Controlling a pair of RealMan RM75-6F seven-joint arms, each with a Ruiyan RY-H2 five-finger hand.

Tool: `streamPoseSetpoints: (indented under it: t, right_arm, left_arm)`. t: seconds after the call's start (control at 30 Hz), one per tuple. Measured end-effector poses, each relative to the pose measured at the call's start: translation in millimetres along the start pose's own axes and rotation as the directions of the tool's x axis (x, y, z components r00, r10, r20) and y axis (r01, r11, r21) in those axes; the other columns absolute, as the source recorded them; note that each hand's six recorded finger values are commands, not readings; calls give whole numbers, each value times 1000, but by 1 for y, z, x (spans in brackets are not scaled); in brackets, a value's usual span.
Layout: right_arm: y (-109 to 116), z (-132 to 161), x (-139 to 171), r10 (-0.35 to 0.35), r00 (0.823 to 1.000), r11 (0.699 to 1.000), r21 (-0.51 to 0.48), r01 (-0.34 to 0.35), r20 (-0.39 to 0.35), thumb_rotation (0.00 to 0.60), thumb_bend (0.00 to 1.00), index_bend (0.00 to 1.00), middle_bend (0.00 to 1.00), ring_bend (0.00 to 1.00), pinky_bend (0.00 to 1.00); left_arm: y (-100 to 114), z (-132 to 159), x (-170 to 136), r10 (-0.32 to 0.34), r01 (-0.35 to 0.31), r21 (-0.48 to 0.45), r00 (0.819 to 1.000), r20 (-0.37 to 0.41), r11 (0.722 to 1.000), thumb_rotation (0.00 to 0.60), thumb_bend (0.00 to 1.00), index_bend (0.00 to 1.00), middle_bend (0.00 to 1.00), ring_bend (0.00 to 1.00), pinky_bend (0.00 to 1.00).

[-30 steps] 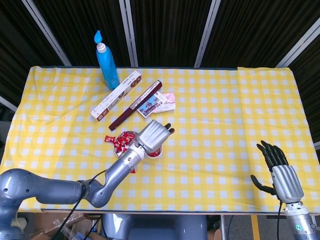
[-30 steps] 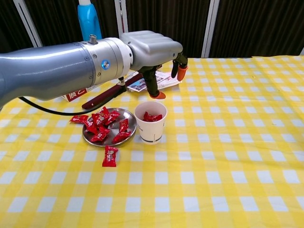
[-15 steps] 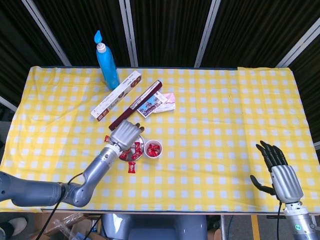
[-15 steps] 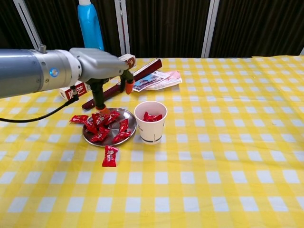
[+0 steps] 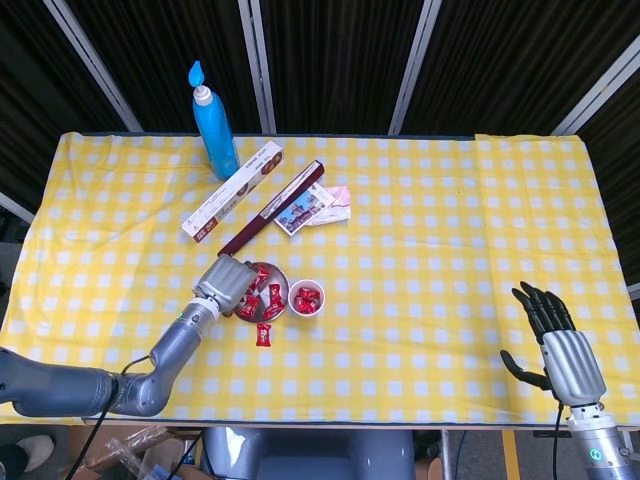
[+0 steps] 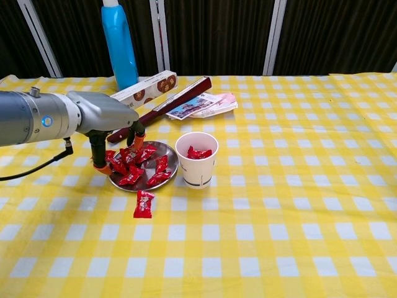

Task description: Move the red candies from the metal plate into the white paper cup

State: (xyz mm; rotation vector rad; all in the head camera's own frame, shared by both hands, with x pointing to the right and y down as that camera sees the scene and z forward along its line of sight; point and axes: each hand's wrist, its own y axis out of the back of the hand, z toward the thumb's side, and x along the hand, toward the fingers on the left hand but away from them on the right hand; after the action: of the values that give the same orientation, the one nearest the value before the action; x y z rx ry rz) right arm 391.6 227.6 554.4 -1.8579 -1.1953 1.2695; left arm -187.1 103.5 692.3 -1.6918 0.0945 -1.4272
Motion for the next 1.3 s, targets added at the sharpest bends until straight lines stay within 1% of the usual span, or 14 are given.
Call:
streamPoseSetpoints:
  t: [0.37,0.57,0.83,1.07,1.3]
  right_arm:
    - [0,0,0,2,1000,1000,-3,-2,1,600,387,0,0,0,0]
    - [1,0,0,-2,1000,1000,-4,2,2,600,387,0,0,0,0]
    - [2,0,0,-5,1000,1000,-6,5,0,600,388,0,0,0,0]
    - [2,0,0,-3,1000,1000,-9,3,-1,600,387,0,0,0,0]
    - [1,1,1,-1,1000,1000,-6,0,-3,600,387,0,0,0,0]
  left_arm:
    - [-5,8,8,-6,6,-7,1000,-14,1000,600,197,321,294,876,944]
    - [-7,22,12,-12,13,-10,1000,7,1000,600,197,335,302,876,943]
    - [-4,33,14,2,-2,-19,1000,29,1000,600,197,329,300,876,943]
    - [-2,25,12,11,-11,-16,1000,1,1000,600,197,327,308,876,943]
    - [-8,19,11,-7,7,-21,1000,-21,1000,600,197,327,312,876,944]
